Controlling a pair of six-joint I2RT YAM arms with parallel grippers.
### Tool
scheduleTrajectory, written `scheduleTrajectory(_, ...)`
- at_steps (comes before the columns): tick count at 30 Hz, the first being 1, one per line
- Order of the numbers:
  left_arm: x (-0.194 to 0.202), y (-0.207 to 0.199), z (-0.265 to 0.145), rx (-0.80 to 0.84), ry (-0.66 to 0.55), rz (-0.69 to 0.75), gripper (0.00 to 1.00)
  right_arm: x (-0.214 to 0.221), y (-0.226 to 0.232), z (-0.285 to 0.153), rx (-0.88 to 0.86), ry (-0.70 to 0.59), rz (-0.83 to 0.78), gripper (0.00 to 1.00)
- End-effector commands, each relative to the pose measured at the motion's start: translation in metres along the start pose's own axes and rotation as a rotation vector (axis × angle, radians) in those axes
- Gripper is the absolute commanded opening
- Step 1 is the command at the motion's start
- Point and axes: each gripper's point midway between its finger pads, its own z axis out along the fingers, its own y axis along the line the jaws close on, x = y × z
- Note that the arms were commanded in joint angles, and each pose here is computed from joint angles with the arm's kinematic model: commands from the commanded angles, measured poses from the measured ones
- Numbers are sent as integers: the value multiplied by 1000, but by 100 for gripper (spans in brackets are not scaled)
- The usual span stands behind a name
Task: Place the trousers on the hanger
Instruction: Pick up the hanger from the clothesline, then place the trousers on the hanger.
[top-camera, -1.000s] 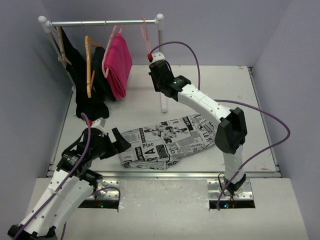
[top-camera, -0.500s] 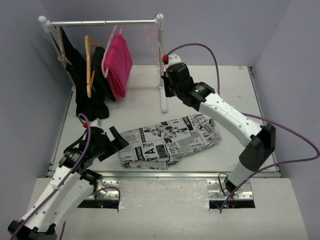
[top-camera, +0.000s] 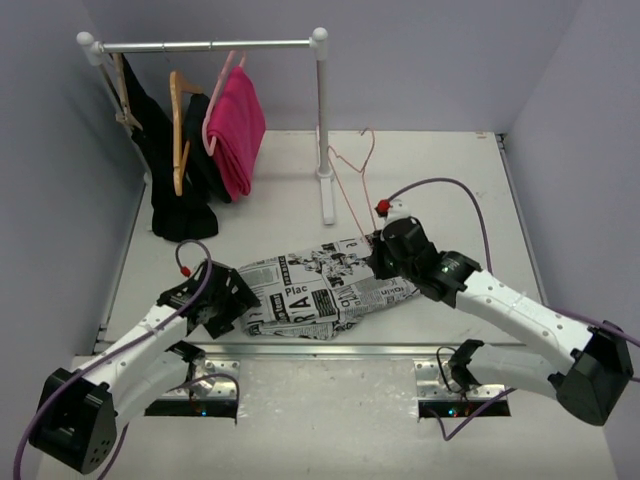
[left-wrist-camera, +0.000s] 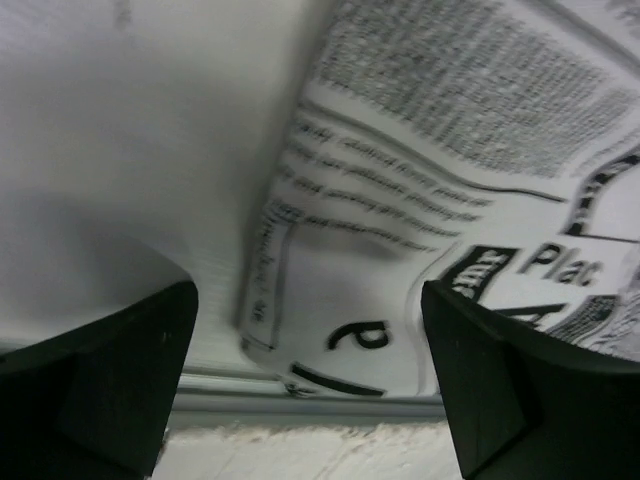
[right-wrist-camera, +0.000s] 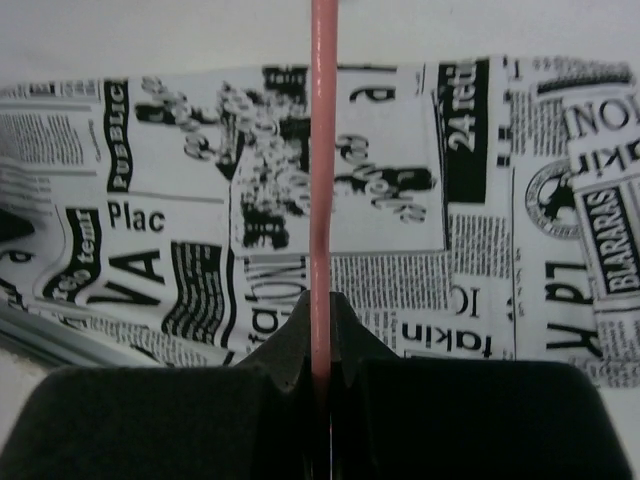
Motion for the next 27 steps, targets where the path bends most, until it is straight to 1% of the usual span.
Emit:
scheduleTrajectory(1,3,-20,16,76,30,0,90,27,13,-6,-60,-57,142,0)
scheduleTrajectory(3,1,-19,17,55,25,4,88,41,16,-7,-60,-56,172,0)
scheduleTrajectory(5,-1,-23,17,65,22,18,82,70,23,-9,-81,-37,202,0)
scheduleTrajectory(6,1,-23,18,68,30,25,81,72,22,-8,-72,-40,201,0)
scheduleTrajectory(8,2,-31,21,96,46,45,64,103,28,-6,-68,-5,183,0)
scheduleTrajectory(9,4,-32,22,97,65,60,60,107,28,-6,-56,-4,192,0)
scheduleTrajectory(10,3,-36,22,108,62,64,52,111,29,-6,-51,-8,177,0)
scheduleTrajectory(11,4,-37,24,107,81,81,40,120,31,-6,-40,1,177,0)
scheduleTrajectory(12,4,-40,24,107,89,91,31,126,32,-4,-28,10,183,0)
scheduleTrajectory(13,6,-40,26,106,103,100,19,129,31,-4,-14,8,186,0)
scheduleTrajectory(14,7,-42,26,113,107,102,14,134,30,-4,10,4,190,0)
scheduleTrajectory(16,9,-45,25,138,115,105,1,141,32,-6,16,-3,190,0)
scheduleTrajectory(19,9,-55,18,193,118,114,0,154,35,-6,17,11,180,0)
scheduleTrajectory(21,8,-76,1,295,127,121,0,164,39,-6,28,16,177,0)
scheduleTrajectory(23,6,-92,-12,360,122,121,0,173,42,-5,42,26,154,0)
scheduleTrajectory(27,5,-149,-71,573,81,125,0,194,46,4,114,46,132,0)
